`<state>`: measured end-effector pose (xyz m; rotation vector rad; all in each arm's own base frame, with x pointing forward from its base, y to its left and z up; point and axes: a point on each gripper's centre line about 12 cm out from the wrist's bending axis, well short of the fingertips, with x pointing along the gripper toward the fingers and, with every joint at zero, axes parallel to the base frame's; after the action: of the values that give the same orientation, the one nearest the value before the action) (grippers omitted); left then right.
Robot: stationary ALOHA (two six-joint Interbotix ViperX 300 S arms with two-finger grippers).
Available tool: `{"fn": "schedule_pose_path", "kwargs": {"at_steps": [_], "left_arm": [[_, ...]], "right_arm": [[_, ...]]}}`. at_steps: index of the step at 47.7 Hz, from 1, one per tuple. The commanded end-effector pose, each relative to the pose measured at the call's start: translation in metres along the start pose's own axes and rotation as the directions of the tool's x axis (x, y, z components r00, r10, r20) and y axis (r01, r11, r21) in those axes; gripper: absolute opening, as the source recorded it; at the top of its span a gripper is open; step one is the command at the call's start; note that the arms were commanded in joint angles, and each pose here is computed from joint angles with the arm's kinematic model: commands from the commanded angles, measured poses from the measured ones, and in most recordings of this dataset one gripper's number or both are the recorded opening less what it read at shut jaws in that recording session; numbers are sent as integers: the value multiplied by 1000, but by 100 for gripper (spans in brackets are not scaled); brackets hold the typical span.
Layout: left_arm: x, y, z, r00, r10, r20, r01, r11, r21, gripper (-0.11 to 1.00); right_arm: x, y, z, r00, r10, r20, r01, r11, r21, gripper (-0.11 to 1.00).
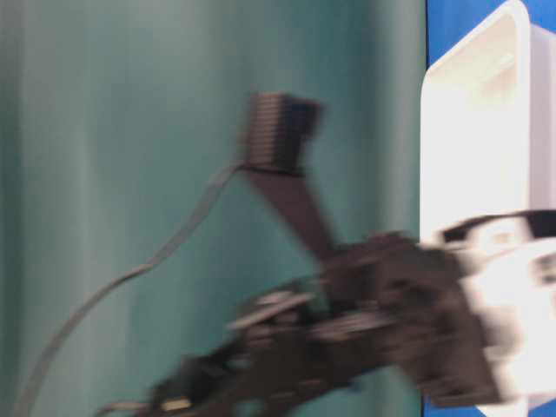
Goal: Place one roll of tape in the white case with the left arm.
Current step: 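Lift the red tape roll with the left gripper and carry it into the white tray, then lower the tape roll onto the tray floor and open the left gripper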
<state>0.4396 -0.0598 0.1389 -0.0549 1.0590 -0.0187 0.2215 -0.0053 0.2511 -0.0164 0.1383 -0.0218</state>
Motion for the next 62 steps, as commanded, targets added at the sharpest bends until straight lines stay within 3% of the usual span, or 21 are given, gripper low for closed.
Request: {"fn": "schedule_pose_path", "kwargs": {"at_steps": [1,9,15,29,40,52,62], "left_arm": [[-44,4,26,996,4,89,-5,1000,10,25],[-73,34,35,991,48,123,-49,999,8,25],[-73,74,36,987,103,122,-104,995,0,25],[-42,146,22,977,185,106,-175,979,-101,25],[-4,163,1,981,191,33,-185,975,-125,25],[-1,163,3,980,190,59,-181,975,-132,26],[-14,160,6,979,191,70,-181,975,-127,80]], "right_arm": [[1,0,4,1000,-2,12,2,1000,3,-11],[2,0,3,1000,-2,6,2,1000,3,-11],[3,-1,3,1000,-3,5,3,1000,5,-11],[6,0,-2,1000,-2,-15,2,1000,5,-11],[7,0,-4,1000,-1,-23,1,1000,3,-11],[7,0,-4,1000,-1,-26,1,1000,3,-11],[7,-1,-4,1000,-2,-28,3,1000,4,-11]]}}
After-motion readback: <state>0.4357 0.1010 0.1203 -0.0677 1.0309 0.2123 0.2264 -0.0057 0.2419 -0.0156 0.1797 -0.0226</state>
